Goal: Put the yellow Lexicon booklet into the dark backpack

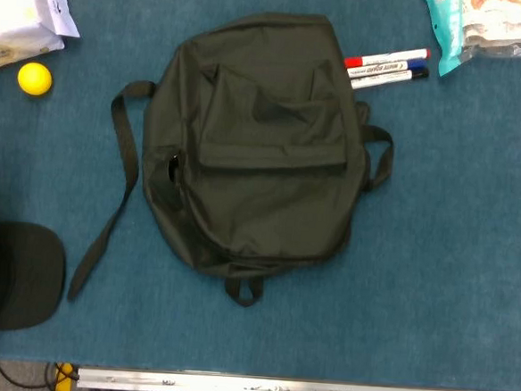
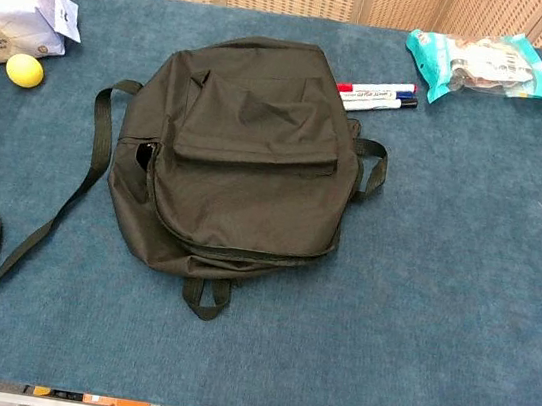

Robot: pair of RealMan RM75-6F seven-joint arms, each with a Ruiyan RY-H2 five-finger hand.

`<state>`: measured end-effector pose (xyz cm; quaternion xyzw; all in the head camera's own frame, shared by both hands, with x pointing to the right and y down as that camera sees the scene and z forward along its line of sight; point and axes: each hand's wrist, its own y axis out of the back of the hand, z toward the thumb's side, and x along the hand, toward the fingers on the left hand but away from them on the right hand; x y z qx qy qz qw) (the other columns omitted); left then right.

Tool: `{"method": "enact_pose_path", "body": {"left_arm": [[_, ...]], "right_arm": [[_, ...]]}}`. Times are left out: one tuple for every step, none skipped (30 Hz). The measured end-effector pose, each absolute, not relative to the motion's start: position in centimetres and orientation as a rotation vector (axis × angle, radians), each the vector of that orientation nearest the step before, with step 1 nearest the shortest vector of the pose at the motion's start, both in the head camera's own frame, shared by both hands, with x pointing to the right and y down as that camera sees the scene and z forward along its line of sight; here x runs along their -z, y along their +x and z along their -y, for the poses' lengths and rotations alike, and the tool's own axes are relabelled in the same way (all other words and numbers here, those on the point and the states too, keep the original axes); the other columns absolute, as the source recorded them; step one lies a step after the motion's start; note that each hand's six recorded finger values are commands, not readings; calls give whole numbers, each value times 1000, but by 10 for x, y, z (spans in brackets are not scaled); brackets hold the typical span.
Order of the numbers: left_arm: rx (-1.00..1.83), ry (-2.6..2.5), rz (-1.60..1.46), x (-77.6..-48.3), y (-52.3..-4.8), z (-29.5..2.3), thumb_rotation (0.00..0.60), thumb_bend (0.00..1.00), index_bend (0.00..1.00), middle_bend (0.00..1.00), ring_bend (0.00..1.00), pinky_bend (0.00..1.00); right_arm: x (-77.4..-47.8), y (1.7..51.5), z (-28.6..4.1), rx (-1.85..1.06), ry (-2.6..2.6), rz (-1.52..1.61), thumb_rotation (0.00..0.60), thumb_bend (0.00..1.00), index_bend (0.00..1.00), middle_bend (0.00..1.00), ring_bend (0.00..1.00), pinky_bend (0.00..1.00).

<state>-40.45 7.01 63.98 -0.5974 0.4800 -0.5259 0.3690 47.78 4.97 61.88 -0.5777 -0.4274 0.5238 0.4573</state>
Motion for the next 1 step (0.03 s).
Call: {"method": "enact_pose_path", "body": {"left_arm": [[1352, -1537, -1230, -641, -404, -71, 600, 276, 241, 211, 118, 177]], "right_arm": [[-619, 477, -50, -1291, -1427, 1052, 600, 82, 525, 542, 376, 488]]}}
